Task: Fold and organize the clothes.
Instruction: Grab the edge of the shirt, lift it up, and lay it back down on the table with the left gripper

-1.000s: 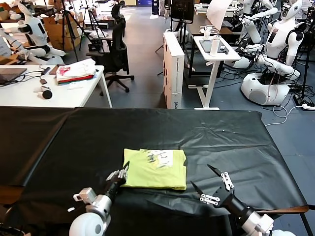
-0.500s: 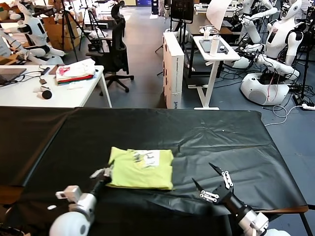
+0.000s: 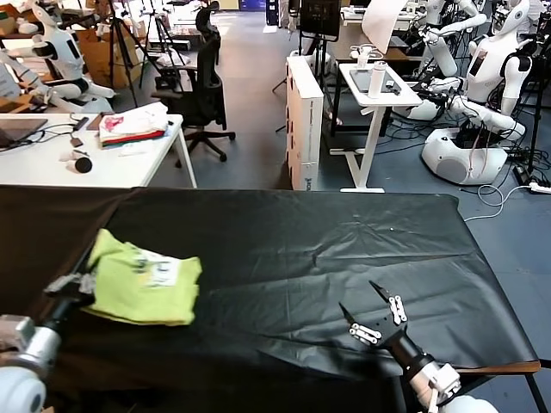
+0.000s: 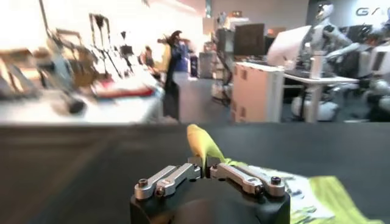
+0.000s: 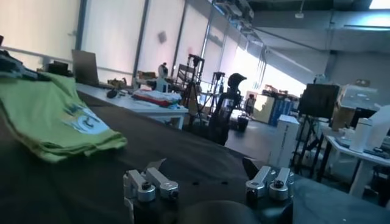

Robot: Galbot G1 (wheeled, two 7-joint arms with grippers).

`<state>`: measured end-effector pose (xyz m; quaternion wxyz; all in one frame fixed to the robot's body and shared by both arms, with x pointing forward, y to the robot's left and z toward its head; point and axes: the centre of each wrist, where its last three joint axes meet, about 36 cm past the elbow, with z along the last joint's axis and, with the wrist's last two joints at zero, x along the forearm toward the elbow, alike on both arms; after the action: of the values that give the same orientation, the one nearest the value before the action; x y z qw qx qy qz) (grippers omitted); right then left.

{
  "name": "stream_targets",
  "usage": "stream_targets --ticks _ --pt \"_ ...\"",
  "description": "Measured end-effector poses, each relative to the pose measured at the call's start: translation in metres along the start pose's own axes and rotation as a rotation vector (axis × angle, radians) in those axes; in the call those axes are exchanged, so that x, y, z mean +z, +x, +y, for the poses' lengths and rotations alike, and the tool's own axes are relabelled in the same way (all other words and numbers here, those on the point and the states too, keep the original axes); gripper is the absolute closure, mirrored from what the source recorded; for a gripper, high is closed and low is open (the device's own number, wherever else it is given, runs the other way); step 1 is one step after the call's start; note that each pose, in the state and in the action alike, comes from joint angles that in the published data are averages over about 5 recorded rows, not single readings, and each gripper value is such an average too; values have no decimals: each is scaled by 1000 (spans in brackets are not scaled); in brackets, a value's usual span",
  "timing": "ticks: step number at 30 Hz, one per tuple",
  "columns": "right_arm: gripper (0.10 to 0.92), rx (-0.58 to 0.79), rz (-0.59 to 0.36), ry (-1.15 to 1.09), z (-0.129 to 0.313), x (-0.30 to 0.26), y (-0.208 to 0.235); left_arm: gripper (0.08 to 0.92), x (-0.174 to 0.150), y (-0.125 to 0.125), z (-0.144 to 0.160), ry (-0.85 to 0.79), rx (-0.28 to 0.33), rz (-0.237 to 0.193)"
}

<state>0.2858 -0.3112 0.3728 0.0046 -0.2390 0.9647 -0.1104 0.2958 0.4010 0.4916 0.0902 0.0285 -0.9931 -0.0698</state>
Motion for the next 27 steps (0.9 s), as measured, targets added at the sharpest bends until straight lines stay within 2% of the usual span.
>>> stream_targets --ticks 3,5,7,11,15,18,21,24,27 --pt "115 14 7 10 2 0 2 813 -16 2 -12 41 -8 -2" --pt "115 24 12 17 4 -1 4 813 -22 1 -31 111 20 7" --pt "115 36 19 26 6 -2 8 813 -23 -3 -55 201 70 29" --pt "115 67 43 29 9 -4 15 813 -18 -19 -113 386 209 80" --pt "115 103 70 -3 11 -5 17 813 -6 -40 -174 512 335 114" --pt "115 112 93 -65 15 -9 12 813 3 -55 -214 563 403 141" --pt "115 105 122 -159 18 -16 4 806 12 -64 -238 575 441 169" --pt "115 87 155 -270 21 -23 -6 710 16 -66 -250 574 472 187" --pt "115 75 204 -405 21 -30 -17 533 17 -63 -257 563 504 187"
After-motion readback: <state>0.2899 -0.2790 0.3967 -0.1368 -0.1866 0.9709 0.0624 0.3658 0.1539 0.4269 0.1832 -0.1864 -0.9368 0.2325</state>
